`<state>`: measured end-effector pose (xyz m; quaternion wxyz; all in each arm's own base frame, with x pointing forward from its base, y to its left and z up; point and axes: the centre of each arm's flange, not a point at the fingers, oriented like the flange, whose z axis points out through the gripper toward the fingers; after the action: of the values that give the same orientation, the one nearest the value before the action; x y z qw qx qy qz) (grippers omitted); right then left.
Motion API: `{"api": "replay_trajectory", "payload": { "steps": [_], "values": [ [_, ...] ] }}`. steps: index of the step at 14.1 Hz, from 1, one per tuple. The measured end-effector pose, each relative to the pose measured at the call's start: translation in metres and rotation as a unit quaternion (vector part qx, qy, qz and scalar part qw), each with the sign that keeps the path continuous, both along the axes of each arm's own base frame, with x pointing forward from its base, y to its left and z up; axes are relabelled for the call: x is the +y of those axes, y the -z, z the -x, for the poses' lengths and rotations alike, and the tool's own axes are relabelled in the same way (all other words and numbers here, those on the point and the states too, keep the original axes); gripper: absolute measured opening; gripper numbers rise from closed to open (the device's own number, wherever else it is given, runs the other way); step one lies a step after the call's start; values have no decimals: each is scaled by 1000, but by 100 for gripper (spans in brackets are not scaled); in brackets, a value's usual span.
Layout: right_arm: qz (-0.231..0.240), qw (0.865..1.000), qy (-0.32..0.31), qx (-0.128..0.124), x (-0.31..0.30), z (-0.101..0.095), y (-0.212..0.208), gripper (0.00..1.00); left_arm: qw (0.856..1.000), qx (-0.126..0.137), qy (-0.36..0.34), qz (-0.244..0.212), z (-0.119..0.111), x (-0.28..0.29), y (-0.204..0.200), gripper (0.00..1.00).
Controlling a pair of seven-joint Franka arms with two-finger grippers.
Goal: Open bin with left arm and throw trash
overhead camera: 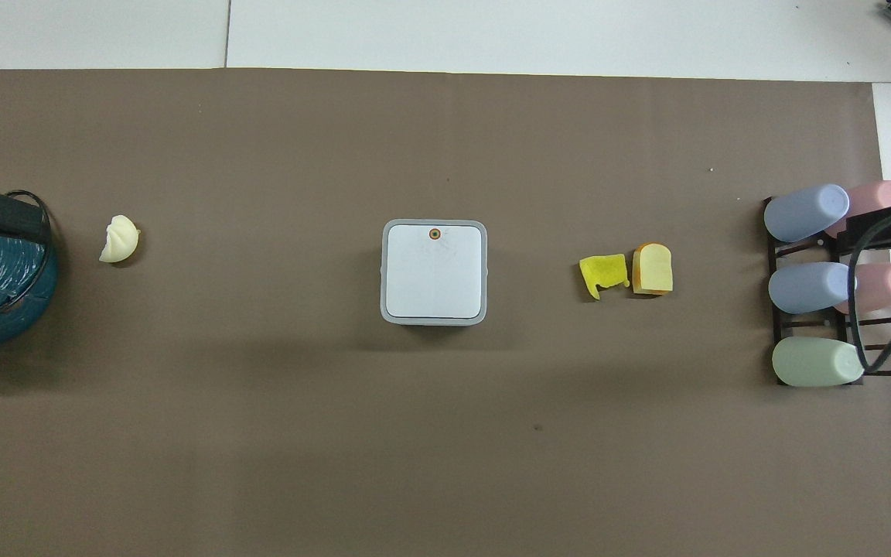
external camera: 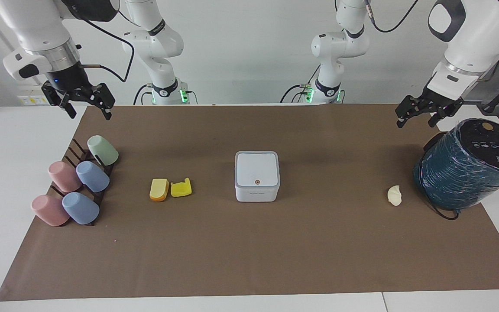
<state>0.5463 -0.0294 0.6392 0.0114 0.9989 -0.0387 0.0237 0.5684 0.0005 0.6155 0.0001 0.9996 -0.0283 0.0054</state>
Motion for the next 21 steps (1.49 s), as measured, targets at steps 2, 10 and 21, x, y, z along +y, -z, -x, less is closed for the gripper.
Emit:
{"api": "replay_trajectory", "payload": {
  "steps": [2,10,21],
  "values": [
    [1,1000,-1,2,1,0,0,100,1000,-1,0,0,0,0,1,100],
    [14,1000,-13,11,2,5,-1,100,999,-34,29,1,-5,-34,6,100],
    [17,999,-30,-35,4,-21,62,100,990,-106,75,44,18,-288,94,71]
  ]
}}
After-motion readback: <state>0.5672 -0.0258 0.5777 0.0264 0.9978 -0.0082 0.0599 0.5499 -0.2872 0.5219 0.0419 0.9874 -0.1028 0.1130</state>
